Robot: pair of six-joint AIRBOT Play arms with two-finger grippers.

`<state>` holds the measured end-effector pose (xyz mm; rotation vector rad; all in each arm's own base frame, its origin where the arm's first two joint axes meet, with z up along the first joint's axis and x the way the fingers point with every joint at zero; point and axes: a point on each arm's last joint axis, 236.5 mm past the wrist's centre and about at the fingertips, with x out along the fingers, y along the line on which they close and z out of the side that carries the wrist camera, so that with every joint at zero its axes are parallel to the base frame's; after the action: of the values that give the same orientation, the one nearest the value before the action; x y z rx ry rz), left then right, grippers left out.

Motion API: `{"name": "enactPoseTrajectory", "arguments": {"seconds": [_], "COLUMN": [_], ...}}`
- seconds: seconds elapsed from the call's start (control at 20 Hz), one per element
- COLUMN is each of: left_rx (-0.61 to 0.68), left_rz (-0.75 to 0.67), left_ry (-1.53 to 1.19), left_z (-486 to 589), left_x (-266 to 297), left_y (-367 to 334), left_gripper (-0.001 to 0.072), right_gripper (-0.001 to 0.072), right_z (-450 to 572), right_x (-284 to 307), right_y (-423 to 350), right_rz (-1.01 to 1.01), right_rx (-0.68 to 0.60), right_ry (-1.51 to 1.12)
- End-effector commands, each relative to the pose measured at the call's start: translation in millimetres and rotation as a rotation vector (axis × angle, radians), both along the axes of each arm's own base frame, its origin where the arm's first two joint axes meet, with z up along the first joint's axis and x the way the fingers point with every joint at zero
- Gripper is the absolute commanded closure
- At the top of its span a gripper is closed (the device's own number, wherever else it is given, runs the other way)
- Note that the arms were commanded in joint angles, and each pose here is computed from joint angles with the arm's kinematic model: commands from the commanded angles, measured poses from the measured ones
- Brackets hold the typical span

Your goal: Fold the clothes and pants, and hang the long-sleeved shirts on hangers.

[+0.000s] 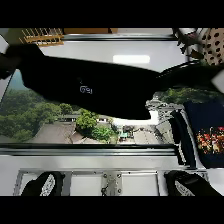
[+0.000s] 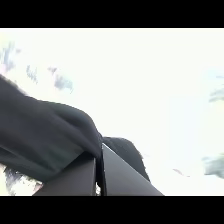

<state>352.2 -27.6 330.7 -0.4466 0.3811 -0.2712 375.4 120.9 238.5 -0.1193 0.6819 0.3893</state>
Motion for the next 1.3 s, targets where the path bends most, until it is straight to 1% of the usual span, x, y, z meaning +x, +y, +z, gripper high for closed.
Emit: {"name": "enactPoseTrajectory", "arguments": {"seconds": [0.0,0.05,0.15,0.25,0.35,0.5,0.6,0.7,0.8,0.85,1.0,1.1,1.15,1.2,1.25], "left_rx": [0.077,0.08,0.045,0.007,-0.037,-0.076,-0.119,-0.166,-0.206,-0.2,-0.153,-0.117,-0.123,-0.138,-0.168], "left_rz": [0.011,0.011,0.018,0.024,0.012,-0.084,-0.125,-0.162,-0.178,-0.174,-0.102,-0.094,-0.092,-0.096,-0.086], "left_ry": [-0.183,-0.193,-0.167,-0.133,-0.07,0.145,0.292,0.436,0.531,0.529,0.484,0.504,0.533,0.561,0.593], "left_z": [61,59,42,24,4,-46,-84,-125,-167,-185,-233,-263,-276,-286,-292], "left_x": [-64,-75,-86,-93,-101,-123,-127,-117,-90,-67,23,75,97,118,134], "left_y": [-20,-24,-28,-31,-38,-61,-69,-73,-75,-74,-60,-55,-52,-48,-41], "left_gripper": [0.0701,0.0701,0.0701,0.0701,0.0701,0.0702,0.0702,0.0702,0.0702,0.0702,0.0701,0.0701,0.0688,0.0409,0.0102], "right_gripper": [0.07,0.0699,0.07,0.07,0.07,0.07,0.0701,0.07,0.07,0.07,0.0699,0.0698,0.0693,0.0669,0.0453], "right_z": [72,82,89,80,60,27,-4,-45,-94,-118,-173,-186,-186,-182,-175], "right_x": [-45,-54,-67,-80,-93,-100,-89,-66,-31,-10,64,102,116,128,137], "right_y": [-46,-51,-58,-60,-61,-61,-59,-53,-48,-46,-40,-37,-37,-37,-39], "right_rz": [-0.105,-0.121,-0.149,-0.157,-0.163,-0.212,-0.243,-0.252,-0.244,-0.228,-0.221,-0.24,-0.257,-0.284,-0.305], "right_rx": [0.015,0.024,0.04,0.039,0.032,0.056,0.053,0.042,0.006,-0.013,-0.014,0.015,0.036,0.066,0.092], "right_ry": [-0.184,-0.212,-0.222,-0.167,-0.064,0.115,0.255,0.401,0.519,0.54,0.47,0.381,0.338,0.297,0.257]}}
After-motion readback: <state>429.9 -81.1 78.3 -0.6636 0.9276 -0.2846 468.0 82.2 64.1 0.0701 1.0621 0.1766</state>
